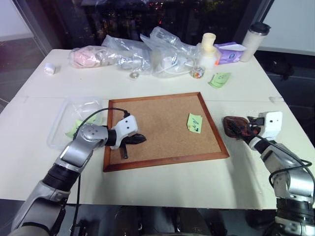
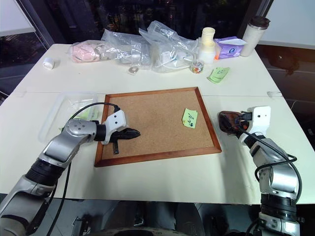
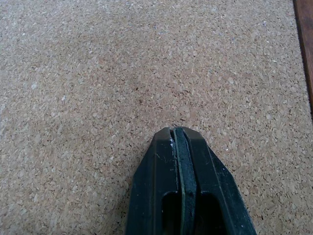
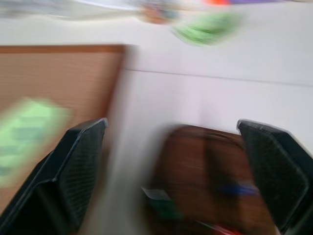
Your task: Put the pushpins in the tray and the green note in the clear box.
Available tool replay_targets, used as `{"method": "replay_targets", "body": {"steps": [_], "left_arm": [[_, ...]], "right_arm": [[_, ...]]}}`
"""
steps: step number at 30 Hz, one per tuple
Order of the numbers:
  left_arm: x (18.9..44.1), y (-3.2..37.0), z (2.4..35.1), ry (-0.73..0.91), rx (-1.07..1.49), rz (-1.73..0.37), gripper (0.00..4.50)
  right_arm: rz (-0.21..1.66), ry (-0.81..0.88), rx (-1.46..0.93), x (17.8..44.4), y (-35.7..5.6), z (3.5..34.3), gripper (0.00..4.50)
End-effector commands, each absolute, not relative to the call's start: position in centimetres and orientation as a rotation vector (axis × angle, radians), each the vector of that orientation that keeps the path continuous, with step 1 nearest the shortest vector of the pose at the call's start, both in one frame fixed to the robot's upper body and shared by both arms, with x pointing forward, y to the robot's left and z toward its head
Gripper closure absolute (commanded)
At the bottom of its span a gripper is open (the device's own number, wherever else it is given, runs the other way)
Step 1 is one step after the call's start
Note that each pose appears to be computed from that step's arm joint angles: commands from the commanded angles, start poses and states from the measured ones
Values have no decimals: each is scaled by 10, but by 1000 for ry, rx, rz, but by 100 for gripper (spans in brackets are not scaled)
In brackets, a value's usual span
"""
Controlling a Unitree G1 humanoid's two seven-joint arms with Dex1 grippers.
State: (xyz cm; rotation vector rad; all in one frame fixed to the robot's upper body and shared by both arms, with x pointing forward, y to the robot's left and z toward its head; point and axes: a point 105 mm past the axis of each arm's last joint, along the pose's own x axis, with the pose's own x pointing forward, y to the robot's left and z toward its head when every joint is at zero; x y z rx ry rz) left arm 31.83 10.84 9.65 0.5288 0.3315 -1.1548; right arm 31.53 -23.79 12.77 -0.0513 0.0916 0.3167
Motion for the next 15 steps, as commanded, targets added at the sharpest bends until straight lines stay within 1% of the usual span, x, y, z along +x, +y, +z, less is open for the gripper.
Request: {"method": "replay_targets", "body": {"steps": [1,7,10,14,15], "left_arm": [[318,115,80,406,541,-1131,450],[319,115,80,408,541,-1134,450],[318,115,80,407,539,-1134,450],[317,115,80,407,537,-1134,450],[317,115,80,407,537,-1133,450]], "right_arm": [[503,86,-59,308,-194,130,9],[585,124,-84,311,-169,115,9],[596,143,-105,316,-166,105,9],[604,144,-109,320,-164,100,9],[606,144,-110,321,-164,100,32]]}}
